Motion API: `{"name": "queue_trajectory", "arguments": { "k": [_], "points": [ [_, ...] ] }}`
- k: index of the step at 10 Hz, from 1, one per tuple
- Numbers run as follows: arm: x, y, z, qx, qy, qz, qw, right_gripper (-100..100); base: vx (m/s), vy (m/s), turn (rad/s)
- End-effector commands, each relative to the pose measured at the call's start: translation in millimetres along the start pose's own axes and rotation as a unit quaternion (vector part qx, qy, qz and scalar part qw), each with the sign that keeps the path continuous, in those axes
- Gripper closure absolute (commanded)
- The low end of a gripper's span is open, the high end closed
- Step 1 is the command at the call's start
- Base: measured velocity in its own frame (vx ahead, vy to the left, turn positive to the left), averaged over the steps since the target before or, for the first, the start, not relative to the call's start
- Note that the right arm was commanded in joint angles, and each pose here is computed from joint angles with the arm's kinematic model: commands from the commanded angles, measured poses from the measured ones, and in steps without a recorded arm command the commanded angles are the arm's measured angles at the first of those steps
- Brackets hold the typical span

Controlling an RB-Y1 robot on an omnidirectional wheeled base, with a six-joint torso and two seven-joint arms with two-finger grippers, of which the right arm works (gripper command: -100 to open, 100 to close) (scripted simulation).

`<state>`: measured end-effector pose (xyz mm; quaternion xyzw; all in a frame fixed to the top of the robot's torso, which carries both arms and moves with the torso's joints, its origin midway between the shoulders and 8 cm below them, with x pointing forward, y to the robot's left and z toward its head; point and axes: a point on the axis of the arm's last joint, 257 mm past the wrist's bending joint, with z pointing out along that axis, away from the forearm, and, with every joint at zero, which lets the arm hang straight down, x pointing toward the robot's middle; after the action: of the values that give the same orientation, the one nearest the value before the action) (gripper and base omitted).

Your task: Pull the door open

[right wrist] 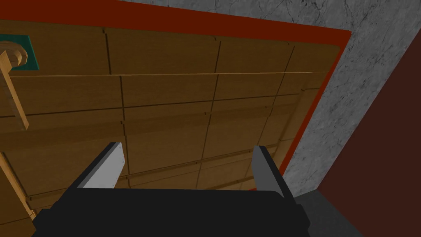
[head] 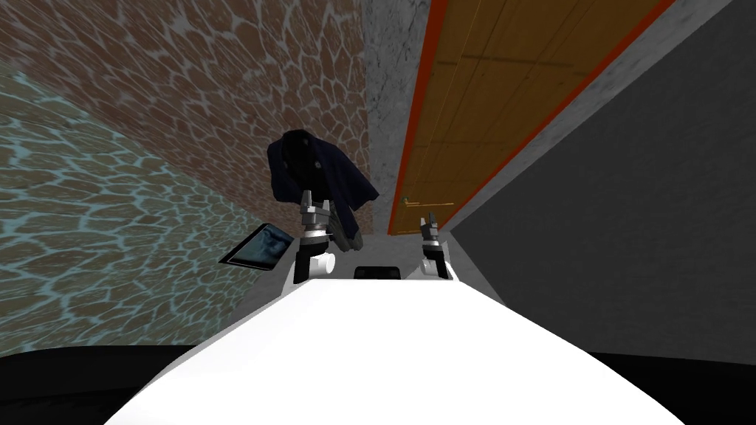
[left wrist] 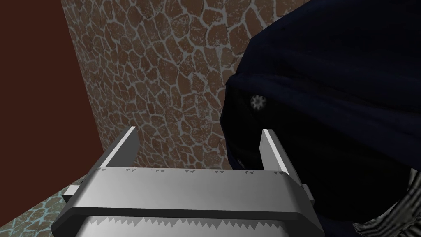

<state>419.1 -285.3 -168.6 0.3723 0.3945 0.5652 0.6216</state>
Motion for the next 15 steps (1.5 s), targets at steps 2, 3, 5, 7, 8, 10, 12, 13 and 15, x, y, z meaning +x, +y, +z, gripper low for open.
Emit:
{"name": "queue_trajectory", "arguments": {
  "k": [2, 3, 5, 7, 8, 10, 12, 13, 15],
  "points": [
    [-3.8, -22.9, -4.0, 0.019, 0.001, 0.005, 0.9998, -100, 0.07, -0.017, 0.069],
    [-4.3, -28.7, -6.7, 0.026, 0.0, 0.005, 0.9997, -100, 0.055, -0.021, 0.03],
    [-7.9, -45.2, -10.3, 0.039, 0.001, 0.009, 0.9992, -100, 0.066, -0.028, 0.065],
    [-11.0, -63.5, -18.0, 0.057, 0.0, 0.011, 0.9983, -100, 0.053, -0.022, 0.044],
    [-13.2, -71.3, -20.2, 0.064, -0.001, 0.013, 0.9979, -100, 0.066, -0.016, 0.073],
    [-15.8, -81.7, -24.3, 0.073, -0.002, 0.015, 0.9972, -100, 0.061, -0.02, 0.042],
    [-19.1, -96.2, -31.4, 0.088, -0.003, 0.016, 0.9959, -100, 0.049, -0.02, 0.037],
    [-21.5, -102.9, -33.7, 0.094, -0.004, 0.018, 0.9954, -100, 0.071, -0.033, 0.073],
    [-24.7, -114.5, -39.8, 0.106, -0.006, 0.019, 0.9941, -100, 0.058, -0.02, 0.043]
  ]
}}
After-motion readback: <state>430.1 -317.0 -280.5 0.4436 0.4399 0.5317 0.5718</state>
